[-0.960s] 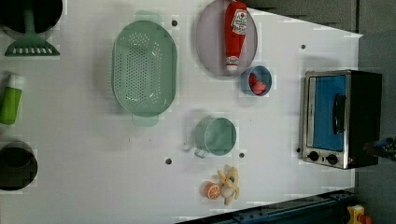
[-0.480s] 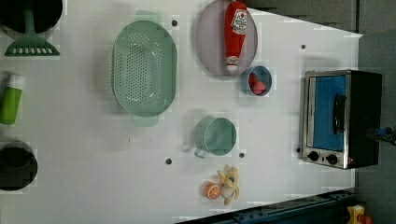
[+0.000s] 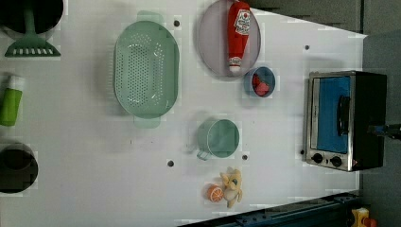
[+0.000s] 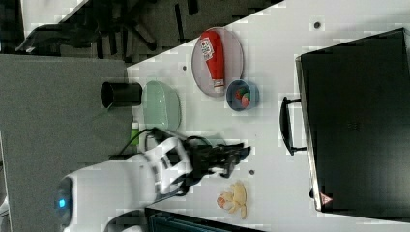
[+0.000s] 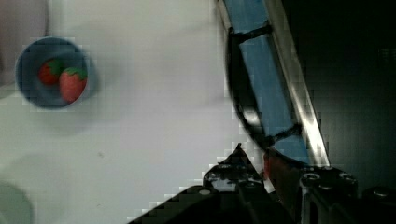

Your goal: Flap open oven.

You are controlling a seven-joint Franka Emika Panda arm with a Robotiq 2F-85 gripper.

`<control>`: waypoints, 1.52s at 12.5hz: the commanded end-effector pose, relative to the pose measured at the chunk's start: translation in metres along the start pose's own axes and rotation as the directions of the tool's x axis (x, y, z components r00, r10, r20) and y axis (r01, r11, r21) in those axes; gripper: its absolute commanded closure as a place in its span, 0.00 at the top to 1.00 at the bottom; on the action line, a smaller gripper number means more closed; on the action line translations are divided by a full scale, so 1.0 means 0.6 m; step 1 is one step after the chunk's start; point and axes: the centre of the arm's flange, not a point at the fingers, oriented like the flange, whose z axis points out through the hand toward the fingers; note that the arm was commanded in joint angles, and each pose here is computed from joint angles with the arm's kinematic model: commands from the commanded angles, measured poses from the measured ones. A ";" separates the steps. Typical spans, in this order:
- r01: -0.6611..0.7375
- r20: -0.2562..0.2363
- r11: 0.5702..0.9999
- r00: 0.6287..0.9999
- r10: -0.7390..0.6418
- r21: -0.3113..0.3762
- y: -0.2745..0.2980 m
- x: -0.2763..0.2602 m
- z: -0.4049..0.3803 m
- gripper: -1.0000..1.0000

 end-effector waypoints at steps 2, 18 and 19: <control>0.137 -0.028 0.990 0.990 -0.139 -0.037 0.027 0.031 0.063 0.17; 0.287 0.029 0.953 0.958 -0.285 -0.096 -0.006 0.065 0.246 0.17; 0.312 0.038 0.945 0.950 -0.310 -0.099 -0.021 0.063 0.249 0.17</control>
